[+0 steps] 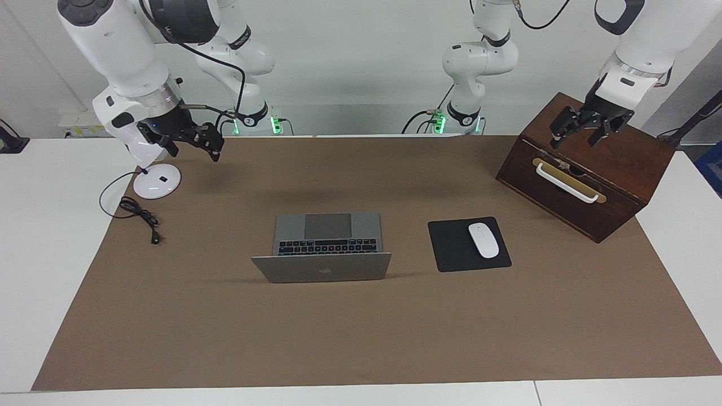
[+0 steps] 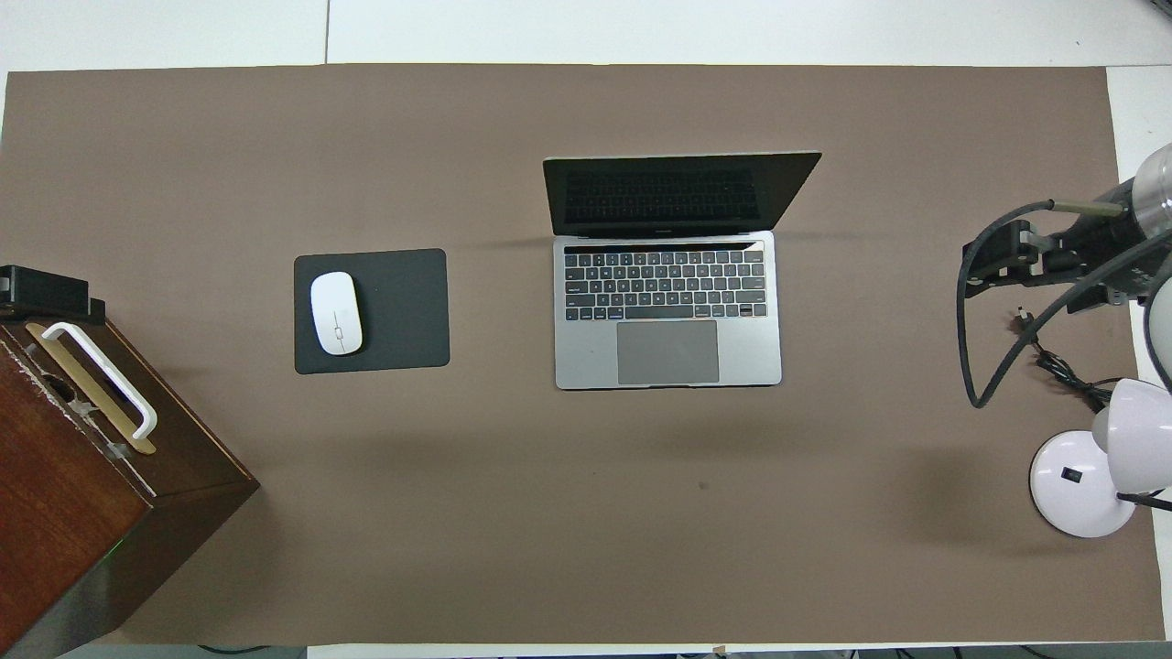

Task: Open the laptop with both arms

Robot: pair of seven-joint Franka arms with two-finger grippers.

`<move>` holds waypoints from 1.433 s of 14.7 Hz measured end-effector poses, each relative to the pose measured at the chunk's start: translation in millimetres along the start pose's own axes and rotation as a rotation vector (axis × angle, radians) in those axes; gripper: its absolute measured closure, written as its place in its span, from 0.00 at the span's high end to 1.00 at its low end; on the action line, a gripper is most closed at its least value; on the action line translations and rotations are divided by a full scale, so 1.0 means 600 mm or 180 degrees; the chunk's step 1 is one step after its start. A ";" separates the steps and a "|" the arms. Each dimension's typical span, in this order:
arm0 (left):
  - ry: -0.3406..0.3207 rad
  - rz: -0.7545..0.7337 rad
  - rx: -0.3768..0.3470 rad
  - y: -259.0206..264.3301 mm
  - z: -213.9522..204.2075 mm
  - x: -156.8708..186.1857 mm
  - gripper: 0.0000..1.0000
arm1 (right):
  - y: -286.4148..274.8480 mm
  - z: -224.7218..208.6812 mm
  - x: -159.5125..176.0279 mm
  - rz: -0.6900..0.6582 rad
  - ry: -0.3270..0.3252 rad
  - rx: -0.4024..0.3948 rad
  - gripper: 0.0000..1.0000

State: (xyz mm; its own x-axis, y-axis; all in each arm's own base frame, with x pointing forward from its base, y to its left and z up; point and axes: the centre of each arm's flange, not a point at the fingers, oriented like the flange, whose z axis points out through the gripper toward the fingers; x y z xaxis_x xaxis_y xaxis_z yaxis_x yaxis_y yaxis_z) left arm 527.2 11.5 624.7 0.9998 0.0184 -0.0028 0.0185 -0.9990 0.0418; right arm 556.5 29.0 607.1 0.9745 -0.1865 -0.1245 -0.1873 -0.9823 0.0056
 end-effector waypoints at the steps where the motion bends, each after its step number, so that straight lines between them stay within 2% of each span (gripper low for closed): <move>1: 0.0012 0.0010 0.0000 0.001 0.001 0.002 1.00 | 0.000 0.000 0.000 0.0000 0.0000 0.0000 1.00; 11: 0.0019 0.0030 0.0001 0.003 0.005 0.006 1.00 | 0.002 -0.001 0.001 0.0009 0.0010 0.0003 1.00; 15: 0.0019 0.0030 0.0001 0.003 0.005 0.006 1.00 | 0.006 -0.011 0.014 0.0030 0.0220 0.0055 1.00; 21: 0.0020 0.0013 0.0000 -0.002 0.005 0.006 1.00 | 0.023 -0.012 0.019 0.0091 0.0230 0.0062 1.00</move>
State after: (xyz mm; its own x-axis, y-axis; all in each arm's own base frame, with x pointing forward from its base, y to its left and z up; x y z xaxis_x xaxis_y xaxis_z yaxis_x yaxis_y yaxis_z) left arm 530.9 12.6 621.9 0.9999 0.0145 0.0037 0.0143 -0.9990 0.0419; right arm 565.5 13.0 612.7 0.9750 -0.2158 -0.0526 -0.2167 -0.9762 -0.0114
